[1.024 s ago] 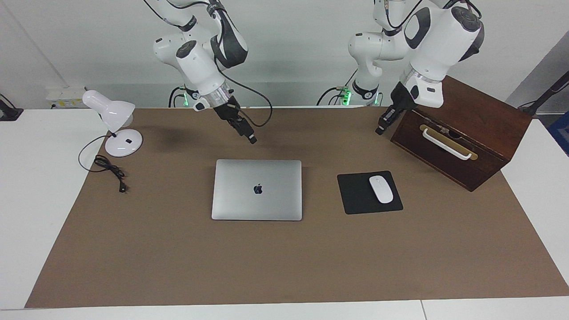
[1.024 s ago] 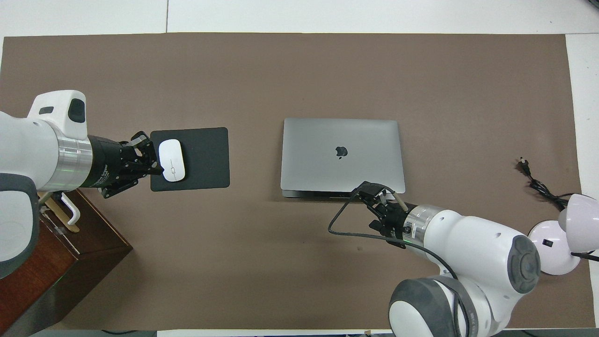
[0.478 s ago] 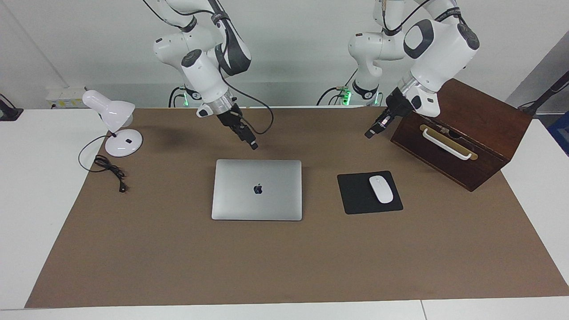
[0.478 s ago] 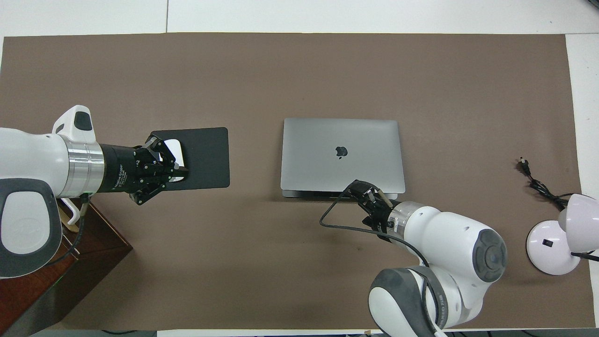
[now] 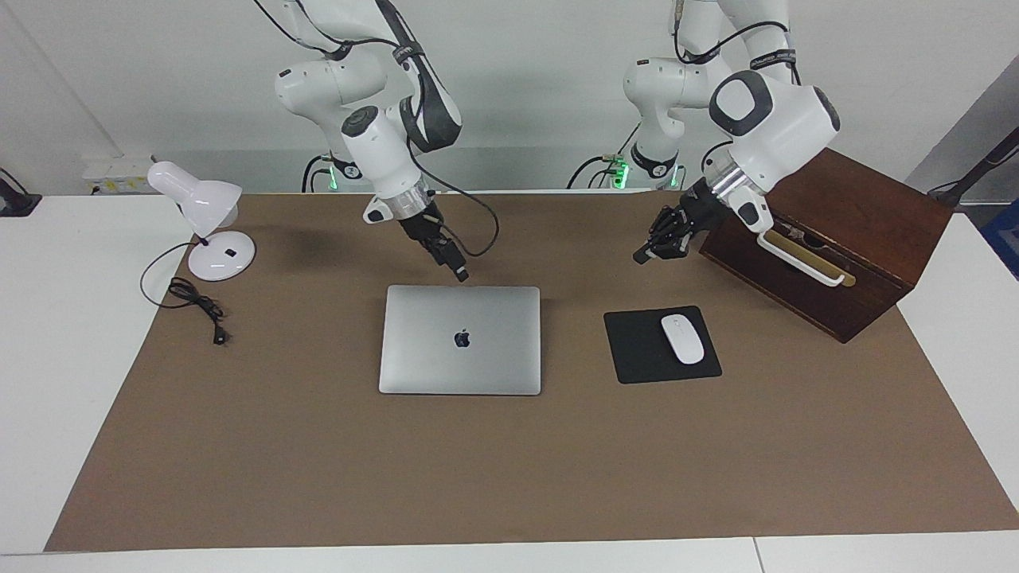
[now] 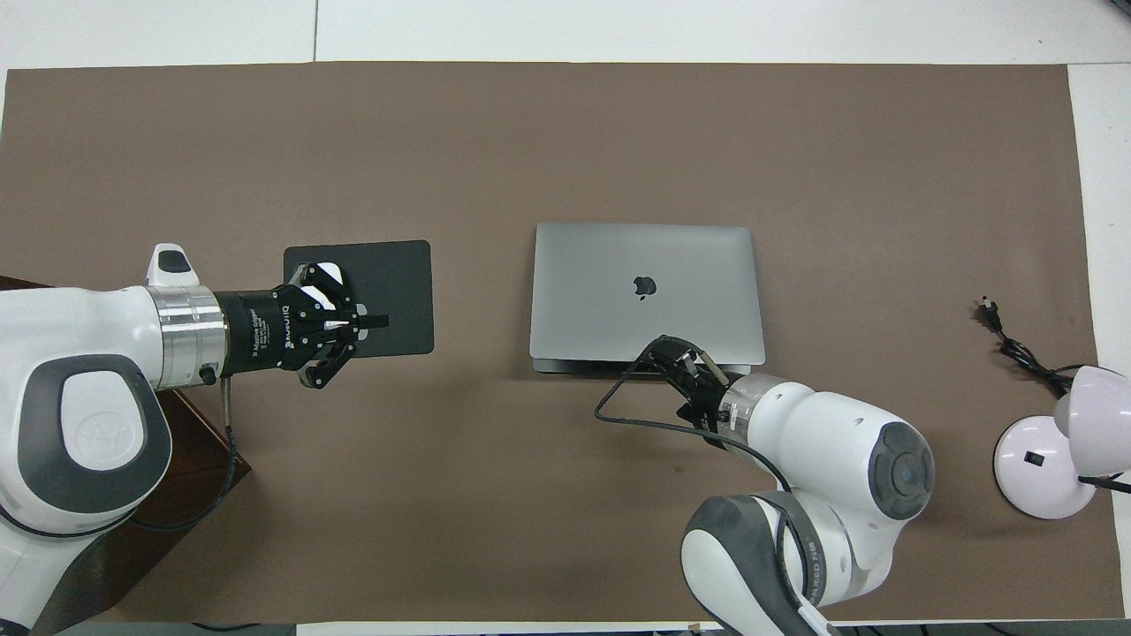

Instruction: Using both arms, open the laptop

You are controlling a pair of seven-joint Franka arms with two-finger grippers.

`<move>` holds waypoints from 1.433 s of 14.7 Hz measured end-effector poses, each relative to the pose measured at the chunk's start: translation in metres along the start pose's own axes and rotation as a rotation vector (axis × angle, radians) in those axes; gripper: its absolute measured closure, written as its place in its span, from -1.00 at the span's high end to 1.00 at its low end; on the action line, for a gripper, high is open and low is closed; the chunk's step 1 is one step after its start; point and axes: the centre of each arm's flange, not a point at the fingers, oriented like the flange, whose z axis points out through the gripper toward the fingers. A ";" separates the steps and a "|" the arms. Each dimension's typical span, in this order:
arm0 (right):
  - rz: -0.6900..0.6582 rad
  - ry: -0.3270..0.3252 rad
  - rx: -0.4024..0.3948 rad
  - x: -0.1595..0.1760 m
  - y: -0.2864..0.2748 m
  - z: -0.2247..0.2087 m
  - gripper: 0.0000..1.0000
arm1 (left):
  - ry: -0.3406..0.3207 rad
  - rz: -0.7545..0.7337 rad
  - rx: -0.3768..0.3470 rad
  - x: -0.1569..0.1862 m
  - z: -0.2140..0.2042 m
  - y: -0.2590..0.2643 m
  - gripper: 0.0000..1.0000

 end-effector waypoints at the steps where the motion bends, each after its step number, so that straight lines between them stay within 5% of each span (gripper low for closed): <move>1: 0.000 0.000 -0.002 0.000 0.000 0.001 1.00 | -0.014 -0.043 -0.020 0.002 0.007 -0.001 -0.98; 8: -0.013 0.010 0.007 0.006 -0.009 0.007 1.00 | -0.061 -0.297 -0.160 -0.017 0.059 -0.009 -0.98; 21: -0.024 0.017 0.018 0.018 -0.020 0.009 1.00 | -0.051 -0.595 -0.248 0.003 0.110 -0.050 -0.98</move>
